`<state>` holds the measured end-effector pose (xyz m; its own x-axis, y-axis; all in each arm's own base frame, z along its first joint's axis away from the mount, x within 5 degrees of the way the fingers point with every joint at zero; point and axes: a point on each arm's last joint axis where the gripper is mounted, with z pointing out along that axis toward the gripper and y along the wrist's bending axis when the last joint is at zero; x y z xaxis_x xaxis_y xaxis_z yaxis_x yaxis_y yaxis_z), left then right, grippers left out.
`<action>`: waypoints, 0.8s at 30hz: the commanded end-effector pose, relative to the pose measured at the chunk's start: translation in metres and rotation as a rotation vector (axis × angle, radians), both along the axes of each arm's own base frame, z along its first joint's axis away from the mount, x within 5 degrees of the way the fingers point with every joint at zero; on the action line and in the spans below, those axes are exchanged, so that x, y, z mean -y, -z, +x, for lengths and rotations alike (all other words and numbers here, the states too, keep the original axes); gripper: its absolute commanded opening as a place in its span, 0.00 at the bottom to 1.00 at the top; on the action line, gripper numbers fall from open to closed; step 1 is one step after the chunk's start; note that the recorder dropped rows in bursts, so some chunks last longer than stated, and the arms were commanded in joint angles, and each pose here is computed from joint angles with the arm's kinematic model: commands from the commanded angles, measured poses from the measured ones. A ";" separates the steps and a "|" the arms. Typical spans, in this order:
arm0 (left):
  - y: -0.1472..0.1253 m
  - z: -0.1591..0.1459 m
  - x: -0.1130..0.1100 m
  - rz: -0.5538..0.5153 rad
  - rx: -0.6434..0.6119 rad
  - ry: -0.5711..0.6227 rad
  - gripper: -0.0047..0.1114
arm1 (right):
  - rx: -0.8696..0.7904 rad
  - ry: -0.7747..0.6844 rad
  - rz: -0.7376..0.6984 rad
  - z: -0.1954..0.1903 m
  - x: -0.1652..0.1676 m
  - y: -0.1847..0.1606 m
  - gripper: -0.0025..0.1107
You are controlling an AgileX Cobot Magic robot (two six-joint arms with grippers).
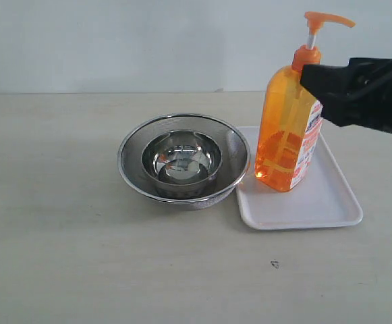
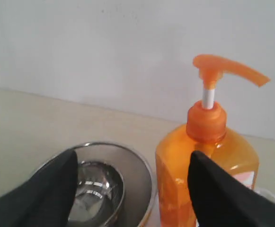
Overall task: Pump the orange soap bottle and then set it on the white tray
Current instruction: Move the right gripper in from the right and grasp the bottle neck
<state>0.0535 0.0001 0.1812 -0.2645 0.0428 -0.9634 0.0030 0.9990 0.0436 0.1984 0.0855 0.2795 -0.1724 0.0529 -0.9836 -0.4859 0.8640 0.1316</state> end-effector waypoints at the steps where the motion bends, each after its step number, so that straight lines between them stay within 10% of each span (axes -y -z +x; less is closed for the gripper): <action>1: -0.001 0.000 0.000 0.006 0.007 0.000 0.08 | 0.074 0.092 0.017 0.026 0.000 0.011 0.56; 24: -0.001 0.000 0.000 0.006 0.011 0.000 0.08 | 0.235 0.146 0.031 0.094 -0.017 0.062 0.56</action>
